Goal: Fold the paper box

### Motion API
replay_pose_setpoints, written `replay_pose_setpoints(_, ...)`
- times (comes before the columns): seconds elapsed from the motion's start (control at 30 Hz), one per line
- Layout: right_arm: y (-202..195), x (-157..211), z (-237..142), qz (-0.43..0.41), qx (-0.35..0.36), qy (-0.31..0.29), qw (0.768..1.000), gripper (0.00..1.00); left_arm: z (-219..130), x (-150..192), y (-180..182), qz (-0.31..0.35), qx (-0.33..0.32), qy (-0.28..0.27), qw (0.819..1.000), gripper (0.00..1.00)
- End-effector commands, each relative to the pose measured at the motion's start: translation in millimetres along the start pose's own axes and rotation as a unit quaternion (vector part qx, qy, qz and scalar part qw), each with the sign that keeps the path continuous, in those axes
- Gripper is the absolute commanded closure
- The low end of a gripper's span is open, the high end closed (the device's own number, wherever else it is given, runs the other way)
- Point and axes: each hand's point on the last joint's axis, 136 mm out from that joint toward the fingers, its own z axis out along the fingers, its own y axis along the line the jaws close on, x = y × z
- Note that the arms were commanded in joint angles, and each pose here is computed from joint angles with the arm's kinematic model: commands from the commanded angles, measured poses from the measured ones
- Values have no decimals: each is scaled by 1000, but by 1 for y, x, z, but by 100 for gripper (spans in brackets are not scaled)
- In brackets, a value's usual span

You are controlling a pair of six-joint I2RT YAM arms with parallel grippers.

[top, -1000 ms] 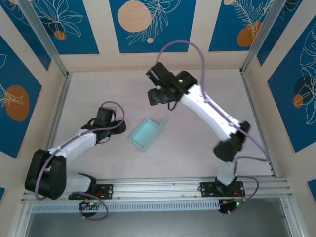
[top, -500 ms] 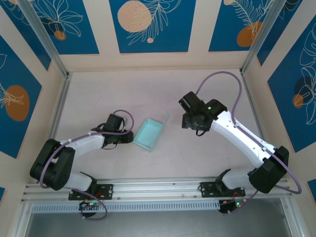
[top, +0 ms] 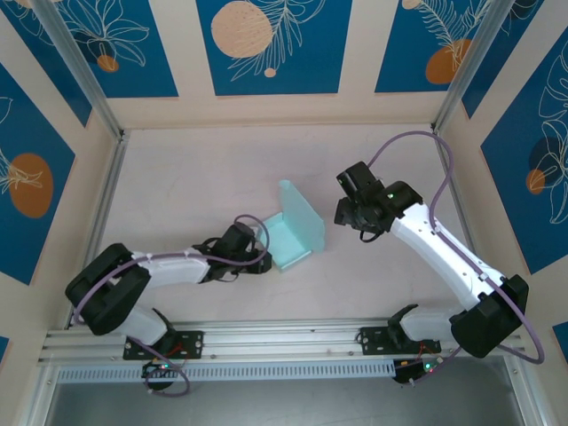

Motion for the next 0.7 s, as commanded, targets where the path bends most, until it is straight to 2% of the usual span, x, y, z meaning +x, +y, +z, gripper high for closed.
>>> replay_pose_setpoints(0.0, -3, -9, -5, 2, -6, -13, 1000, 32, 14, -11, -63, 19, 90, -9, 996, 54)
replay_pose_setpoints(0.1, -14, -14, -8, 7, 15, -21, 1000, 32, 15, -11, -89, 33, 130, -15, 991, 53)
replay_pose_setpoints(0.23, -29, -8, -7, 20, 39, -22, 999, 32, -8, -16, -93, 42, 141, -48, 988, 50)
replay_pose_setpoints(0.37, -42, 10, -4, 39, 53, -7, 998, 32, -48, -30, -62, 55, 72, -87, 992, 47)
replay_pose_setpoints(0.53, -30, 40, 9, 48, 8, 20, 999, 33, -83, -65, 5, 1, -10, -133, 991, 46)
replay_pose_setpoints(0.67, -8, 59, 23, 51, -34, 33, 998, 36, -85, -89, 18, -5, -9, -148, 989, 45)
